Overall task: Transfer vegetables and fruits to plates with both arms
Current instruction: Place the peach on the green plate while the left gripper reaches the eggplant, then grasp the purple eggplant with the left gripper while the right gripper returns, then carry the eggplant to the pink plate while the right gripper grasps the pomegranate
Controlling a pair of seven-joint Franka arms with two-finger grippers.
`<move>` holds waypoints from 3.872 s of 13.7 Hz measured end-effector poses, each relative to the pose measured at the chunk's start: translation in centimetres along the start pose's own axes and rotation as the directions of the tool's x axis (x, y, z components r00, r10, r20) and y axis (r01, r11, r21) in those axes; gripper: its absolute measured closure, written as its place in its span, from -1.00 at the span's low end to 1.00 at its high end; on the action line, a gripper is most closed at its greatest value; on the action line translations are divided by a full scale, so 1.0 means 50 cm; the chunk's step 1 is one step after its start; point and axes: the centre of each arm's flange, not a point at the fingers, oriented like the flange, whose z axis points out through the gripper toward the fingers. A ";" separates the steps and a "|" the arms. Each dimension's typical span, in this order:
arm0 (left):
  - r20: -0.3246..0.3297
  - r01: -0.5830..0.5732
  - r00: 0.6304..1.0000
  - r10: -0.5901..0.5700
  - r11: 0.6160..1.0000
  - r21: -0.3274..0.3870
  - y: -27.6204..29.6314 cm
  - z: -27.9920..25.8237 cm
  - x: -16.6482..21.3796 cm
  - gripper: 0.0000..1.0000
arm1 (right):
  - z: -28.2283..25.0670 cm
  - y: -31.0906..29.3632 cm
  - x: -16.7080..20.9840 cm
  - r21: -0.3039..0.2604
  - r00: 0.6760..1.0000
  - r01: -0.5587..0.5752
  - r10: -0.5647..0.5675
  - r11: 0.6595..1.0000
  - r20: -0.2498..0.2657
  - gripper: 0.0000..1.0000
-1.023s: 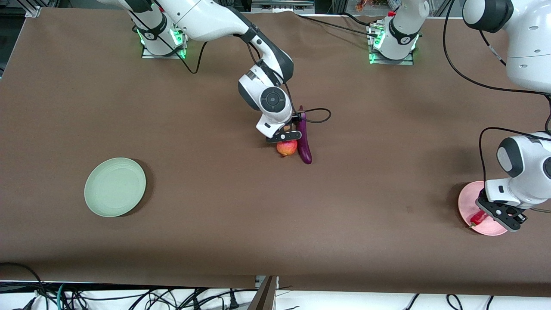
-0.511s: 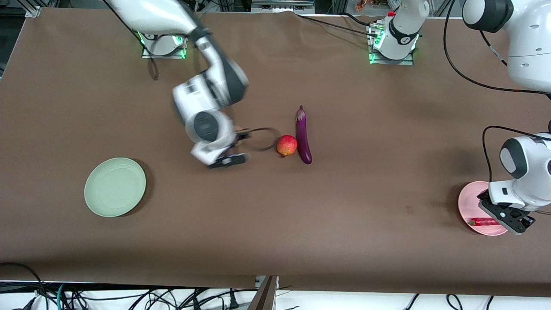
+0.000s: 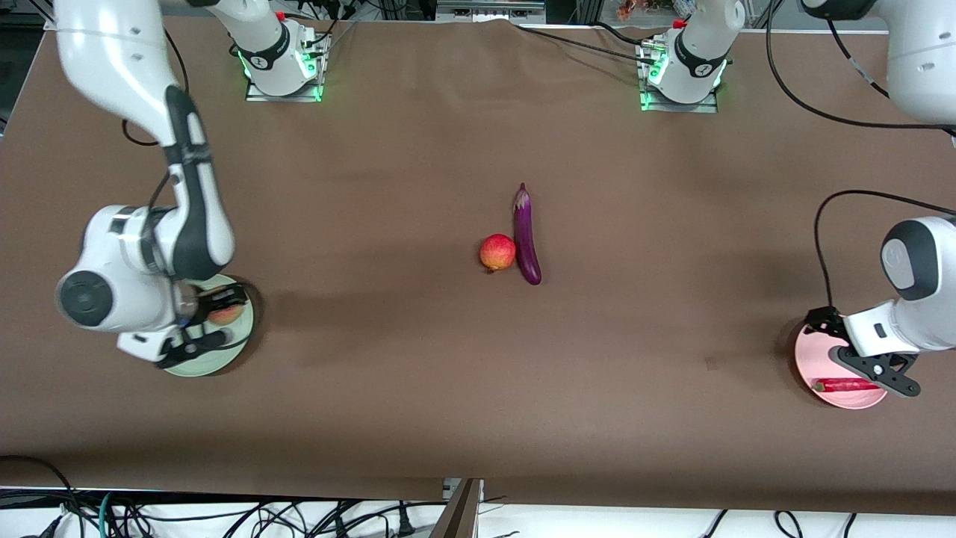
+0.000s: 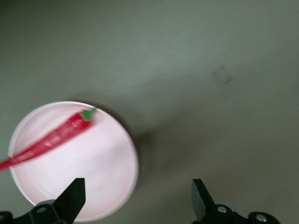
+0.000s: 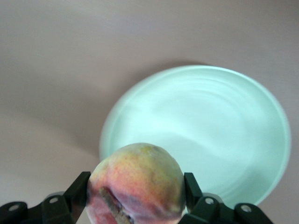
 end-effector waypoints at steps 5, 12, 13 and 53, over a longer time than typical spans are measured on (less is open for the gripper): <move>0.059 0.238 0.971 -0.234 0.967 -0.091 0.268 -0.069 0.090 -1.00 | 0.075 0.106 -0.014 -0.078 0.996 0.051 -0.056 0.996 -0.075 -0.70; 0.040 0.407 0.913 -0.406 0.898 -0.169 0.666 -0.035 0.098 -1.00 | 0.083 0.122 -0.011 -0.024 0.988 -0.012 0.008 1.000 -0.153 -1.00; 0.019 0.427 0.902 -0.432 0.883 -0.193 0.728 -0.012 0.088 -1.00 | 0.074 0.120 -0.006 -0.002 0.984 -0.027 0.026 1.000 -0.178 -1.00; -0.010 -0.273 0.961 0.275 0.956 0.110 0.010 -0.035 -0.125 0.82 | 0.131 -1.131 0.179 0.380 0.801 -0.495 0.580 0.781 -0.148 -1.00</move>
